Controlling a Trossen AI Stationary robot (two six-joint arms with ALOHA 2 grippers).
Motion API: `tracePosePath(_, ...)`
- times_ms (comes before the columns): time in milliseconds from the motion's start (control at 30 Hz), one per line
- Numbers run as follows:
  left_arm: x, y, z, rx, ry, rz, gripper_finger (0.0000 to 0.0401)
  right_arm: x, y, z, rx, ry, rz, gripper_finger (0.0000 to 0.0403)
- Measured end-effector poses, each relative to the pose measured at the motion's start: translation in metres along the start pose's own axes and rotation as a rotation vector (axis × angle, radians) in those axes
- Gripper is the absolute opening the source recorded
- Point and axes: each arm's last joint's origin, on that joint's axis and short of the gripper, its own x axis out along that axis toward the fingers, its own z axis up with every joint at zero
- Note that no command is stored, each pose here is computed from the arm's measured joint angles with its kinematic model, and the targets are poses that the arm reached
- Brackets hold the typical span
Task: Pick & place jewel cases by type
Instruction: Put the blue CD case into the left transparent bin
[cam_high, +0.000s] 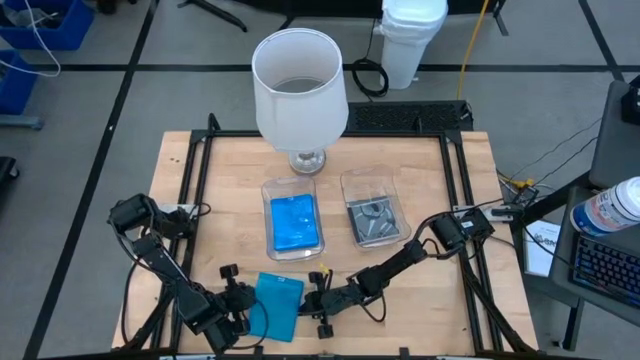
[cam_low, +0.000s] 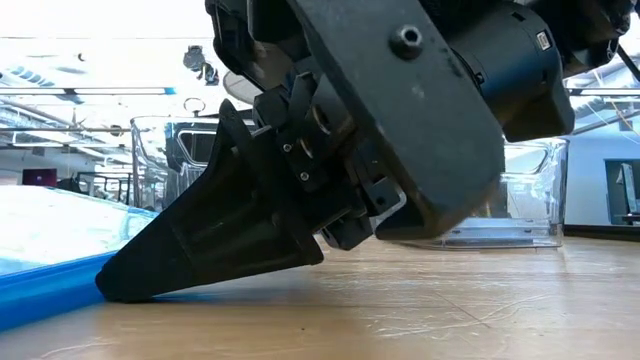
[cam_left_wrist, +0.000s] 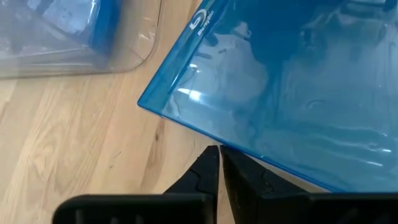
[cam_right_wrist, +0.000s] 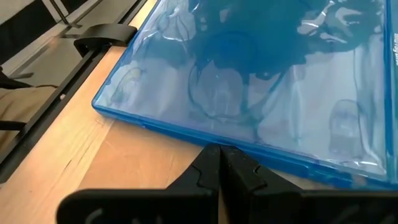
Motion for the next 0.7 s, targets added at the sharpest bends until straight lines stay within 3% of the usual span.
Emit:
tracePosePath(133, 0.0, 0.0, 0.0, 0.001, -0.002, 0.0, 0.0025, 0.0, 0.0, 0.0, 0.024, -0.001, -0.001, 0.0004)
tracePosePath(367, 0.0, 0.0, 0.0, 0.006, -0.01, 0.006, 0.0021, 0.003, -0.009, 0.001, 0.212, 0.04, 0.09, 0.0004)
tracePosePath(533, -0.001, -0.001, 0.003, 0.002, -0.031, 0.002, 0.0021, 0.003, -0.01, 0.002, 0.269, 0.097, 0.164, 0.0004)
tracePosePath(700, -0.01, -0.005, 0.015, 0.031, -0.077, 0.013, 0.0021, 0.002, -0.011, 0.001, 0.303, 0.149, 0.161, 0.0004)
